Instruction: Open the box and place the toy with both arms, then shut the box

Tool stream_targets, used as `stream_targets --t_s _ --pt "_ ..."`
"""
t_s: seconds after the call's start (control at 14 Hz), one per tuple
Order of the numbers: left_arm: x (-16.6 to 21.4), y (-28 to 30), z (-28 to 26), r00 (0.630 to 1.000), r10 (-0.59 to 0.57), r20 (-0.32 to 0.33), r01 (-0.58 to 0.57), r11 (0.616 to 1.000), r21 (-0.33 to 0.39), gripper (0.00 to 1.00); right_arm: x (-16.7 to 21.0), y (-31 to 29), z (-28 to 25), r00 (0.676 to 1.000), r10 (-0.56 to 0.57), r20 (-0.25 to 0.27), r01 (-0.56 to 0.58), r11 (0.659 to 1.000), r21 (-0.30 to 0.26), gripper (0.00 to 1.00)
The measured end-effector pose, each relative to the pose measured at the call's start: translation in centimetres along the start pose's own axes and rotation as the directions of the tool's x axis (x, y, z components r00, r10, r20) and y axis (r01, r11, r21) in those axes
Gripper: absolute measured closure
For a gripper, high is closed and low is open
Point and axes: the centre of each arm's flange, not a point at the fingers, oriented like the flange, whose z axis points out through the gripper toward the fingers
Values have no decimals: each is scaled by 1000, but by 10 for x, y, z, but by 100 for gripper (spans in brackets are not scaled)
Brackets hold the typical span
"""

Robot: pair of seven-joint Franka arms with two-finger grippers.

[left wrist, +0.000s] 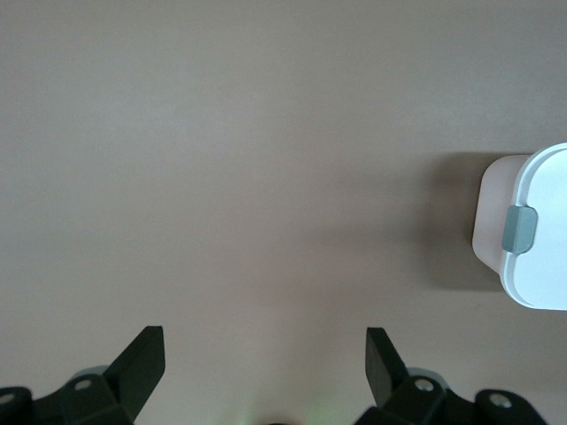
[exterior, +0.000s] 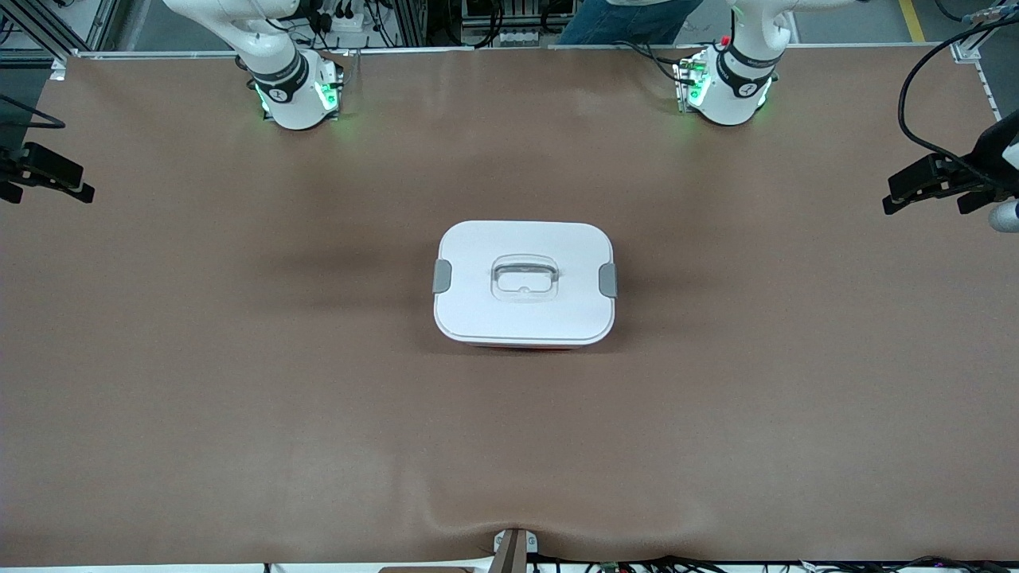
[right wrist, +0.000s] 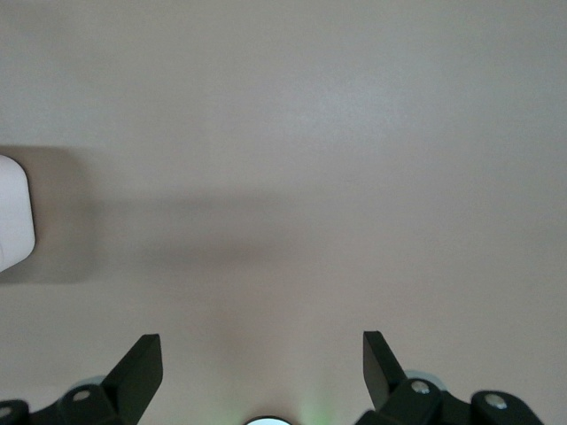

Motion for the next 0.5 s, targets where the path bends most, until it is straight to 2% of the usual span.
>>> stream_targets --t_s 0.5 --pt "0 -1 0 1000 1 -1 -1 1000 28 0 0 0 0 1000 0 0 0 1000 0 0"
